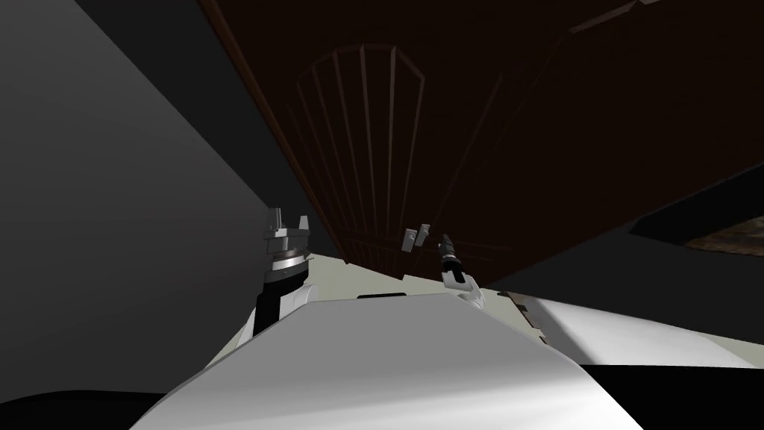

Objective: Pull the door open

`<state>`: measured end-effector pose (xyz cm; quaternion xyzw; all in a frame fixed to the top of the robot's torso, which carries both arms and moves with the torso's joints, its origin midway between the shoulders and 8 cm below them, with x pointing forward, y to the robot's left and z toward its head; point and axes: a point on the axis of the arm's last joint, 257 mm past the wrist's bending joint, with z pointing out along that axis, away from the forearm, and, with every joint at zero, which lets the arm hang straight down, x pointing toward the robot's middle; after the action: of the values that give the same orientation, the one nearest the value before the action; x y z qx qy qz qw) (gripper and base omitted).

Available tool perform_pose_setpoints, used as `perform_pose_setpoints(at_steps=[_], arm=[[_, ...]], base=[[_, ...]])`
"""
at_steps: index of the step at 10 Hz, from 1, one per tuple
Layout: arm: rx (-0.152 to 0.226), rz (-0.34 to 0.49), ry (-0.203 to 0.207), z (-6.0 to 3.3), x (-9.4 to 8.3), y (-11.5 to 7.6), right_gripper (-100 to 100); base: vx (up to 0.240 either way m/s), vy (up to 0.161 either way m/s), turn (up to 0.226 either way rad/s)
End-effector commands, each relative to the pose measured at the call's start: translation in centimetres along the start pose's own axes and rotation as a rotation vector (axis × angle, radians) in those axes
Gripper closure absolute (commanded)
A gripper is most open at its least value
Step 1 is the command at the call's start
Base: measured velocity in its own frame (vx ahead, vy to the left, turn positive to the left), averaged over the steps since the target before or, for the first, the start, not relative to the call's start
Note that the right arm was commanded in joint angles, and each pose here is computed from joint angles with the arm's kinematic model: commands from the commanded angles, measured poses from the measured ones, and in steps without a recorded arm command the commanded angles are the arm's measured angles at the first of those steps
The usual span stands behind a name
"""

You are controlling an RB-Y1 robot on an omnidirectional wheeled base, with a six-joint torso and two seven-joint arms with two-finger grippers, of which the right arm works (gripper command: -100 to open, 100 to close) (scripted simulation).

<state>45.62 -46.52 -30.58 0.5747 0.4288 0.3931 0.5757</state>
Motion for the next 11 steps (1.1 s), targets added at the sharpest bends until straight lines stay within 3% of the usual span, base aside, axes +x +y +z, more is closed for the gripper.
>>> perform_pose_setpoints(at_steps=[1,2,3,4,9,11], arm=[[-0.018,0.021,0.036,0.33,2.6,0.7,-100],[-0.028,0.034,0.058,0.60,4.3,1.1,-100],[-0.023,0.025,0.044,0.31,3.2,0.8,-100],[-0.023,0.025,0.044,0.31,3.2,0.8,100],[-0.023,0.025,0.044,0.31,3.2,0.8,100],[0.001,-0.002,0.000,-0.42,-0.3,-0.2,100]], base=[[0.198,0.102,0.142],[0.180,0.141,0.183],[0.079,0.067,0.034],[-0.008,-0.007,-0.034],[-0.015,-0.009,0.010],[-0.154,-0.075,-0.153]])
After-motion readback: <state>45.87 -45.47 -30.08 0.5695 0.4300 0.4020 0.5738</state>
